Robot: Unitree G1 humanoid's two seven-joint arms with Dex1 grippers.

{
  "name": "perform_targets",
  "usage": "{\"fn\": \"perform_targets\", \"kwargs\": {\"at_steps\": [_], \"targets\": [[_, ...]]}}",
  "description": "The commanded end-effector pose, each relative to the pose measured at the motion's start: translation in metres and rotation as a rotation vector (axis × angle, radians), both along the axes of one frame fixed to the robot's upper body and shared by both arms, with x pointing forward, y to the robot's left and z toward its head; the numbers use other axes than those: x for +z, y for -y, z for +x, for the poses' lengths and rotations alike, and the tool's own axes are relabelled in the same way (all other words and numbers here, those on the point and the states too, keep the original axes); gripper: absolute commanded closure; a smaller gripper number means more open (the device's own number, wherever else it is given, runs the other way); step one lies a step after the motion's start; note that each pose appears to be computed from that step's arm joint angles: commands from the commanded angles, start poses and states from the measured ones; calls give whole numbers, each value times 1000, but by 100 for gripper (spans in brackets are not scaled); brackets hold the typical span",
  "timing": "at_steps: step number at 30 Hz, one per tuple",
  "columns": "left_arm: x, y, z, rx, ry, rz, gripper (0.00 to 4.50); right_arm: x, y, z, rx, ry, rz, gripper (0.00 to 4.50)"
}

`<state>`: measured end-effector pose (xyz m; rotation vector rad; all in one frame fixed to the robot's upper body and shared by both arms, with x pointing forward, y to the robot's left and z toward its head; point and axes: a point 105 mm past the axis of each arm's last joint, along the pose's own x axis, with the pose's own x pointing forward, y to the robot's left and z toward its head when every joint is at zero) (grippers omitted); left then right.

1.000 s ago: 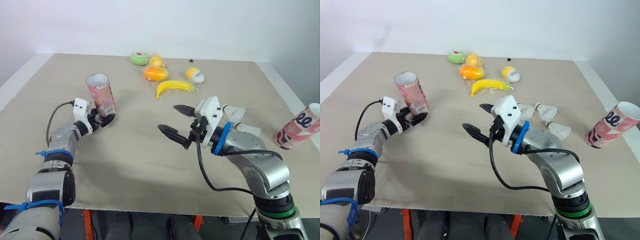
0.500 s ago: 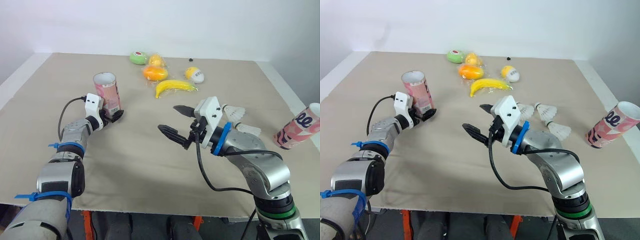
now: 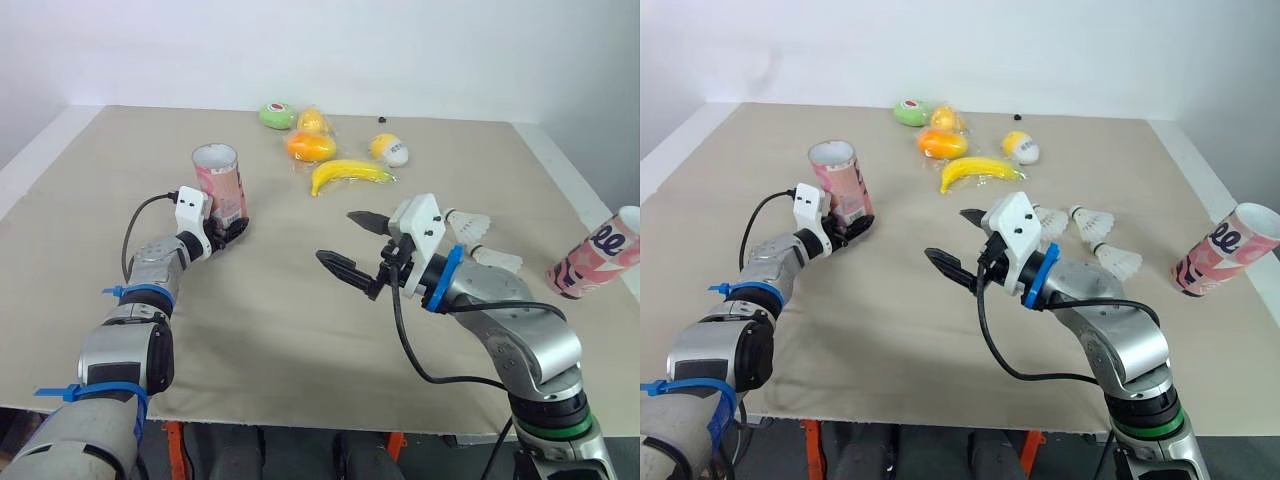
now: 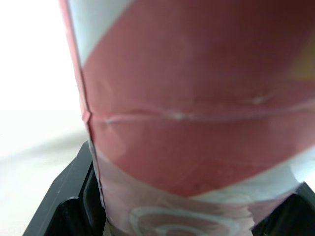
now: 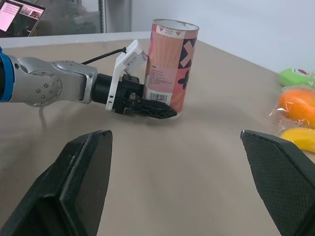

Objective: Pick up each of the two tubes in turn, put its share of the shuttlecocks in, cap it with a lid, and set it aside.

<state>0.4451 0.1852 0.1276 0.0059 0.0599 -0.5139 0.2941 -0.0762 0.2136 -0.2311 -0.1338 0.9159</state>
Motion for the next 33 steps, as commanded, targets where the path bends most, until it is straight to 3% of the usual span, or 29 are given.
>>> {"fn": "perform_targets", "kwargs": {"at_steps": [1, 6, 12, 16, 24, 28, 33], "targets": [[22, 1, -6, -119, 95, 72, 140, 12, 34, 5, -126, 35, 9, 0], [41, 20, -27, -428, 110, 78, 140, -10, 78, 10, -304, -71, -17, 0], [70, 42, -71, -854, 8, 37, 140, -40, 110, 21, -477, -192, -28, 0], [67, 44, -89, -962, -71, 158, 140, -47, 113, 40, -534, -212, -4, 0], [43, 30, -100, -1004, -152, 427, 140, -55, 116, 69, -616, -214, -7, 0], [18, 10, -110, -1038, -192, 648, 140, -58, 112, 84, -628, -217, -5, 0], [24, 10, -115, -1067, -174, 669, 140, -57, 109, 100, -636, -207, -4, 0]]}}
